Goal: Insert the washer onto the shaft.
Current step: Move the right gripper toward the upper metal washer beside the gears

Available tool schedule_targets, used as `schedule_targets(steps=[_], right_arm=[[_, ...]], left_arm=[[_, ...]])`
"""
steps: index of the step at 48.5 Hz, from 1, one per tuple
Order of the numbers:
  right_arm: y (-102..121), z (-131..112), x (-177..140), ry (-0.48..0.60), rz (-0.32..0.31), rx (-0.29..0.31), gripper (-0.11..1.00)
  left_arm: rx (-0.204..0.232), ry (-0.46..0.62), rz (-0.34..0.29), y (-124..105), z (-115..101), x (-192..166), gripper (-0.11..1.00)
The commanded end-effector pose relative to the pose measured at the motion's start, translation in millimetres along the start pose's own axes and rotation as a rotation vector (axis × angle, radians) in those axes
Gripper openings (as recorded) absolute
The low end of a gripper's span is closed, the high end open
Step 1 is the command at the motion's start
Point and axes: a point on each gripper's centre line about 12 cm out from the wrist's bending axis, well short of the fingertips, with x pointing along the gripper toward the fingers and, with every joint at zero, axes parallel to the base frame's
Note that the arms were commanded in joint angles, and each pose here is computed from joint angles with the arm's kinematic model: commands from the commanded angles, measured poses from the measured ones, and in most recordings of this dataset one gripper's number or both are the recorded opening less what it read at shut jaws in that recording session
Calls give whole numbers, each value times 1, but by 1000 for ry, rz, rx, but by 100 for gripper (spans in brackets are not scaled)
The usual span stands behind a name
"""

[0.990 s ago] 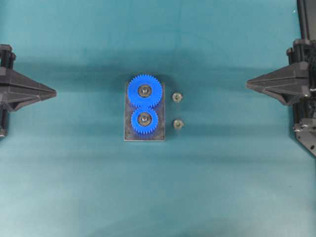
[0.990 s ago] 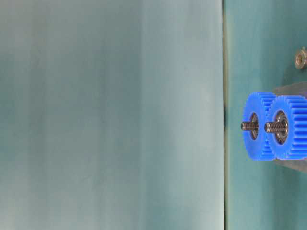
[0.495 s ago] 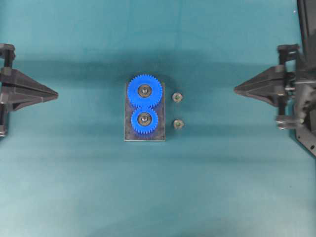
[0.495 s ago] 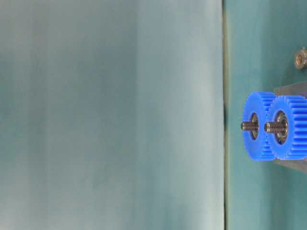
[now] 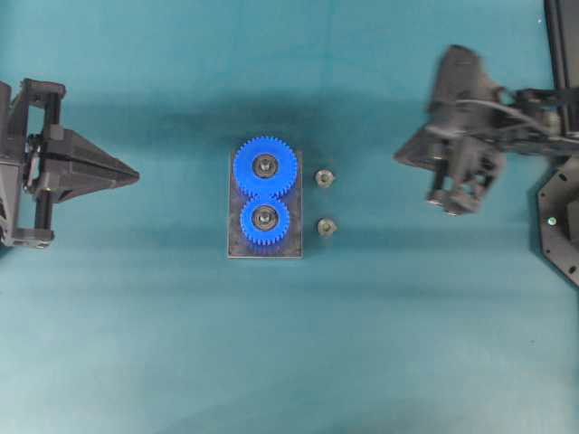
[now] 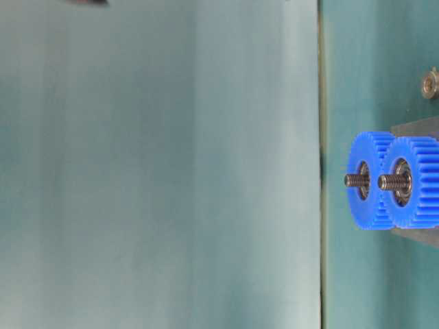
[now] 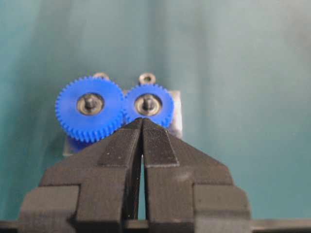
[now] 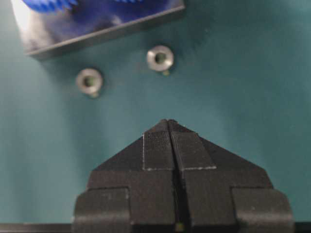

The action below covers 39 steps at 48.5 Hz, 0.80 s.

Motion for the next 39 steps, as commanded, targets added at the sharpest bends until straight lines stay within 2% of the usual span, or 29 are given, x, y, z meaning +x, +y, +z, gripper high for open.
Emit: schedule_targets(steps=[1,10,16,21,28,30,39], right_arm=[[-1,12,6,-39,-6,-25,-1],[-4,12,32,2,-14,-33,0],[-4,14,49,43,-17,-36,8],[-4,20,63,62,-18,-43,29],[-2,25,86,96,-17,-62,70],[-2,25,92,108,-18,-68,79],[-2,21,113,134,-16,-93,76]], left_arm=[[2,-29,2,1,12,-1,1],[-2,-21,2,1,14,2,1],[-1,-12,2,1,15,6,1],[-1,5,2,1,12,10,0],[-1,18,2,0,8,12,1],[-1,18,2,0,8,13,1],[-1,20,2,0,7,12,1]])
